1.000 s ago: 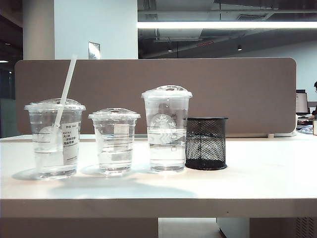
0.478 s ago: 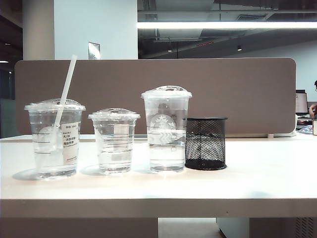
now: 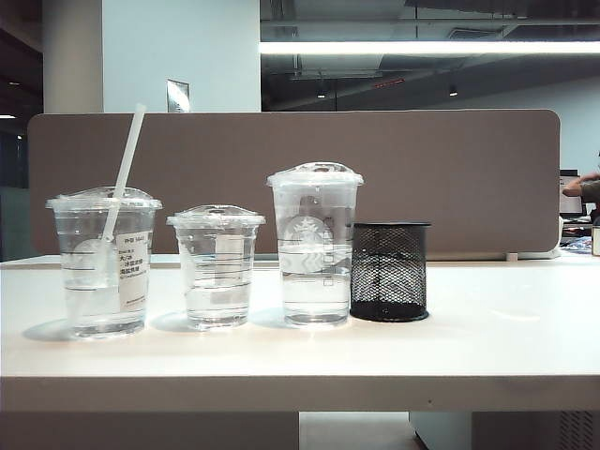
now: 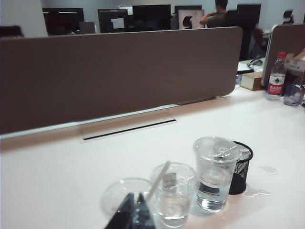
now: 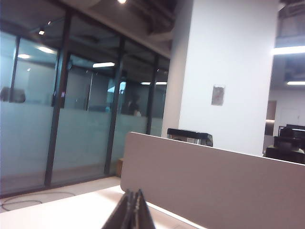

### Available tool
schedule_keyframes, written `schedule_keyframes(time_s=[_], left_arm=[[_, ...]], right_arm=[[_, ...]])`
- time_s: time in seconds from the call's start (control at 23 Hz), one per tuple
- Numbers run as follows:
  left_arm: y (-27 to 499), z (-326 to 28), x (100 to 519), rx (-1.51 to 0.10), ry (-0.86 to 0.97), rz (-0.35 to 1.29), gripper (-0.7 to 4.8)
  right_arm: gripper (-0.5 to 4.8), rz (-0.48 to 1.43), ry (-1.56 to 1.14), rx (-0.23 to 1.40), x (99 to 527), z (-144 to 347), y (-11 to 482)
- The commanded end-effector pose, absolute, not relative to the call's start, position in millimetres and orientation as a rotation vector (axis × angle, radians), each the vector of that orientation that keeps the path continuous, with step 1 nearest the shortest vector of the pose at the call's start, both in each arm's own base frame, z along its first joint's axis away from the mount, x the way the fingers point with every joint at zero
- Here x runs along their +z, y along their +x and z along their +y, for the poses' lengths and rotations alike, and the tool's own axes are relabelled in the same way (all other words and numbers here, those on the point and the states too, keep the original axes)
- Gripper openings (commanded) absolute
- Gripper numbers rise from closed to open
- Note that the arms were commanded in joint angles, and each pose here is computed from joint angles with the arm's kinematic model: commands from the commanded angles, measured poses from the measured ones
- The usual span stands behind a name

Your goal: Pick up the straw and insert it into the medium coffee cup.

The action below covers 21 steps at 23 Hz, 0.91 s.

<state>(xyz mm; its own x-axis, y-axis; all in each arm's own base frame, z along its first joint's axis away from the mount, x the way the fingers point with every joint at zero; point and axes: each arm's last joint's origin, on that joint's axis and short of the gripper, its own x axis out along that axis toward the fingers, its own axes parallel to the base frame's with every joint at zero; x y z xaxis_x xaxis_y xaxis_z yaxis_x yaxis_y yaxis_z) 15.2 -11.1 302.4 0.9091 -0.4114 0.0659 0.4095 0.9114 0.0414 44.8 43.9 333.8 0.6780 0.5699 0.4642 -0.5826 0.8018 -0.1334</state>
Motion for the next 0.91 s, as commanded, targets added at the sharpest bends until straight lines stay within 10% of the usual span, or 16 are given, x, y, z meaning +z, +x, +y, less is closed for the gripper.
schedule_keyframes(time_s=[0.04, 0.91], left_arm=[[37.2, -12.3, 282.5, -0.413, -0.032, -0.072, -0.05], [87.3, -14.8, 168.4, -0.362, -0.108, 0.216, -0.04]], right_arm=[[-0.06, -0.477, 0.011, 0.655, 314.1, 37.6, 38.8], [-0.06, -0.048, -0.058, 0.864, 185.1, 69.0, 61.3]])
